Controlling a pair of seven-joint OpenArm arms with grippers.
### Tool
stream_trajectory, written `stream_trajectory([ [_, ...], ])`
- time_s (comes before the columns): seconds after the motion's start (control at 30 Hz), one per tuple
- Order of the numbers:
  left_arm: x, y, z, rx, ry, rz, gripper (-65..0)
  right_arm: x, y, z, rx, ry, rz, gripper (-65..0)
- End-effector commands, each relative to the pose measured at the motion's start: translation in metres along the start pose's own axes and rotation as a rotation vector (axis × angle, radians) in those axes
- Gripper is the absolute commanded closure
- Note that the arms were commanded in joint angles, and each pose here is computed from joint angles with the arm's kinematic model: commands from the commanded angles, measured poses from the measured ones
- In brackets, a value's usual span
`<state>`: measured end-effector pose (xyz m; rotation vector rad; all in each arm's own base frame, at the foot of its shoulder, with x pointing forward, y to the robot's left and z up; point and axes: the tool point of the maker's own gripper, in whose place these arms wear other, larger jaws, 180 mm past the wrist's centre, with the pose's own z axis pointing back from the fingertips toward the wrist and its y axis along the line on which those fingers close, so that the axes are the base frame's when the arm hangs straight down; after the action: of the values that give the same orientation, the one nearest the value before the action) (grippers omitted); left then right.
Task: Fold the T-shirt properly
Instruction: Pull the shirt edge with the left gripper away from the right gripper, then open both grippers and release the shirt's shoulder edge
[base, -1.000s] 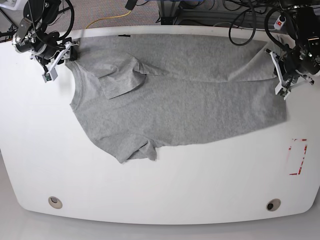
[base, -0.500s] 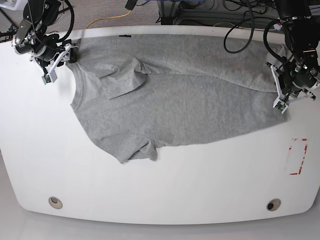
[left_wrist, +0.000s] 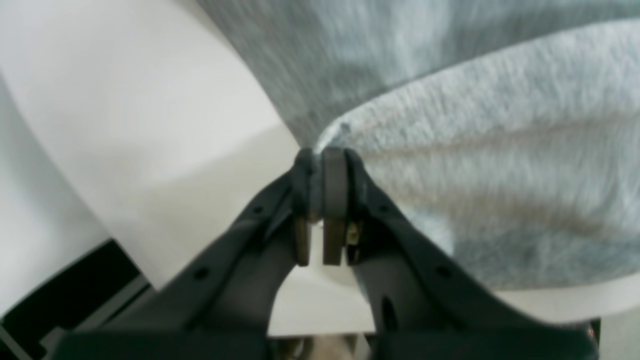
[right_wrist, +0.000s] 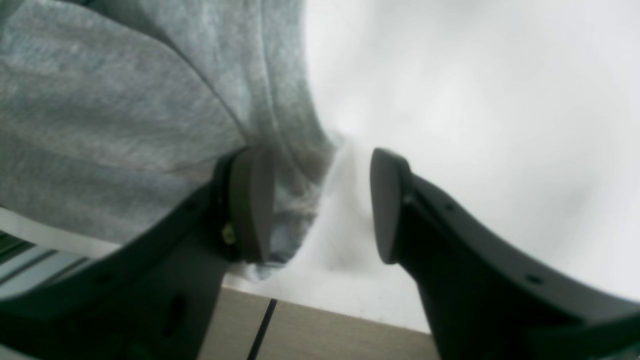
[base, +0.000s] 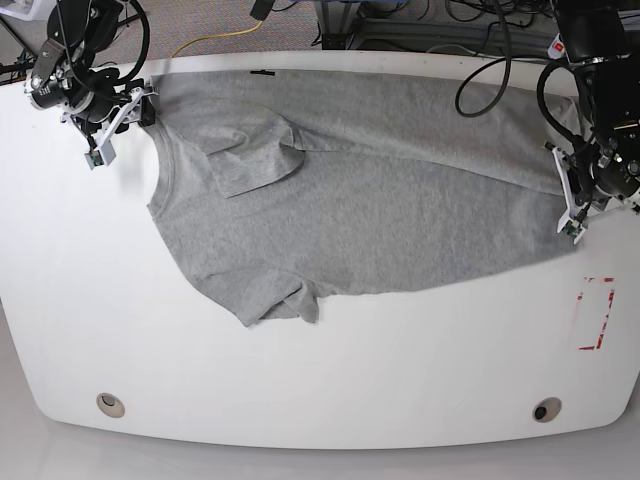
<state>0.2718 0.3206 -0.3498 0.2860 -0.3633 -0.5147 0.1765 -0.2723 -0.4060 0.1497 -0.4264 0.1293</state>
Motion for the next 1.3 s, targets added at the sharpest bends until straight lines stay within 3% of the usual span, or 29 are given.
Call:
stream_trajectory([
  [0.0,0.005,0.016,0.004,0.033,-0.012,0.004,-3.9,0.009,-0.006,0.006,-0.017,-0.029,0.019,-28.9],
  [0.27,0.012,0.021,0.007,0.043,-0.027,0.007,-23.9,0.019,-0.008,0.009,-0.027,-0.053,0.022,-29.8],
  [0.43,0.021,0.028,0.011,0.056,-0.054,0.022,-31.5,0.023,-0.009,0.01,-0.03,-0.054,0.025,-29.8],
  [0.57,0.022,0.043,0.018,0.078,-0.081,0.079,-32.2,0.036,-0.004,0.017,-0.025,-0.1,0.048,-29.8],
  [0.7,0.017,0.033,0.018,0.015,-0.077,0.104,-32.4,0.038,0.005,0.018,0.021,-0.109,0.04,-30.6],
  [0.77,0.009,0.023,0.019,-0.016,-0.072,0.102,-32.4,0.037,0.007,0.018,0.035,-0.108,0.036,-34.2],
  [0.97,-0.019,0.012,0.036,0.014,-0.059,0.093,-32.4,0.022,0.008,0.017,0.035,-0.063,0.031,-49.8],
  [1.27,-0.045,-0.02,0.031,-0.042,-0.016,0.049,-32.4,-0.01,0.012,0.01,0.017,0.024,0.009,-50.1],
])
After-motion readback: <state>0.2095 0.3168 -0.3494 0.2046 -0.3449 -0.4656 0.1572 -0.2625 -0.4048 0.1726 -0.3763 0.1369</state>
